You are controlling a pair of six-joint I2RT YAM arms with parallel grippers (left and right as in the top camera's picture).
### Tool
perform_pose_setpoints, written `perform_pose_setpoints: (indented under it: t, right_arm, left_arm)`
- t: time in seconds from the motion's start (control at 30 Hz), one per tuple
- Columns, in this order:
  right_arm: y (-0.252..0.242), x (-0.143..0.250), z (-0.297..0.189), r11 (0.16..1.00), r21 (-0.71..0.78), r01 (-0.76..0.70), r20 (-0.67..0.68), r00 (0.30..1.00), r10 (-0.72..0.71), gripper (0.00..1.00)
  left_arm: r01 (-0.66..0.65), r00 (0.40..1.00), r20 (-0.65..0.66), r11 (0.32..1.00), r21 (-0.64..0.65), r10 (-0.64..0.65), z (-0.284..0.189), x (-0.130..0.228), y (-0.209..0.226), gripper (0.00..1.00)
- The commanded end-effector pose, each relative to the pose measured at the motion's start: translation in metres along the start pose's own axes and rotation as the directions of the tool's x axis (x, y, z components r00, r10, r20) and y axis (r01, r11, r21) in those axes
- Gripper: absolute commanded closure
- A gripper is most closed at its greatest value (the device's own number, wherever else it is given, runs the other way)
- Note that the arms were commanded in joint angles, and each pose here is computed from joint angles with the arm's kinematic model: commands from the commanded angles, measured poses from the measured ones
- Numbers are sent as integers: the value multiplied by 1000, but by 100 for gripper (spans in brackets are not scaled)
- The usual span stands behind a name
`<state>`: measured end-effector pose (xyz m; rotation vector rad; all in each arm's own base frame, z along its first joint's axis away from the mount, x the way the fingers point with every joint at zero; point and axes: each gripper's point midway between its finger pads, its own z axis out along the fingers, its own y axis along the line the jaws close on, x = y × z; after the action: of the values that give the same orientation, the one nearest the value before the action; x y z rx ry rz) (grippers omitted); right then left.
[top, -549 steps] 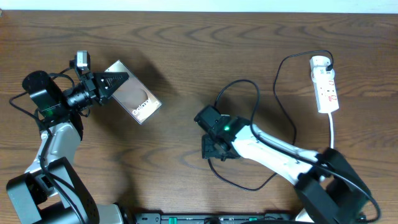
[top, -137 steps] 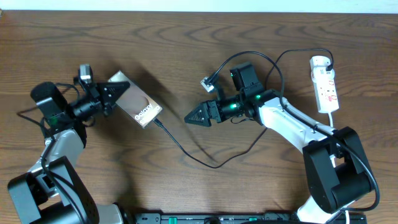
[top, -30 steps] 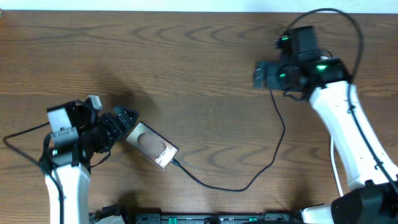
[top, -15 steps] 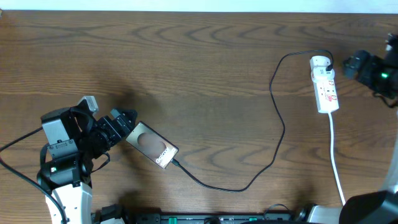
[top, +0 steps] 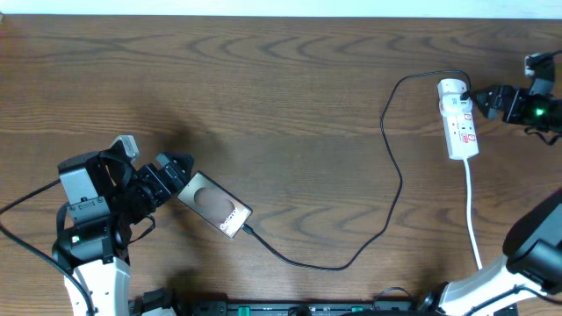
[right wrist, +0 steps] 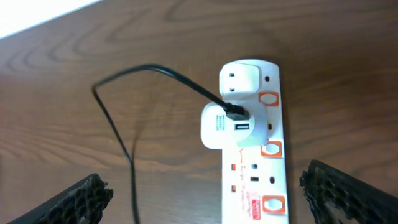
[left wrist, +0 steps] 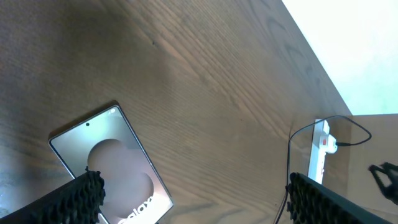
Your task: Plug charger to phone and switch on socket
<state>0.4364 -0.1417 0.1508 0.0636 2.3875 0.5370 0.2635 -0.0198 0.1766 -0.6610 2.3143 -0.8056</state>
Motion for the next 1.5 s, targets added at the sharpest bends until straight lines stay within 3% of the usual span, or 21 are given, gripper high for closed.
perform_pose_setpoints:
  t: [0.0, 0.2, 0.5, 0.8, 1.13, 1.47]
  right_arm:
    - [-4, 5, 16, 999, -26, 37, -22, 999, -37, 1]
    - [-16, 24, 43, 997, -68, -42, -68, 997, 38, 1]
    - [-6, 36, 73, 995, -96, -27, -122, 992, 15, 1]
    - [-9, 42, 87, 1000, 21, -4, -183, 983, 8, 1]
    - [-26, 42, 85, 989, 133, -70, -181, 979, 94, 2]
    - [-24, 51, 100, 992, 89, -90, -201, 974, 106, 1]
  left_arm:
    - [-25, 999, 21, 1000, 5, 25, -4, -5, -5, 8]
    - [-26, 999, 21, 1000, 5, 26, -4, -5, -5, 8]
    - [-23, 1000, 17, 1000, 4, 23, -4, -5, -5, 8]
    - [-23, 1000, 17, 1000, 3, 23, -4, -5, -5, 8]
    - [-23, 1000, 17, 1000, 3, 23, -4, -5, -5, 8]
    - [-23, 1000, 17, 1000, 3, 23, -4, -5, -5, 8]
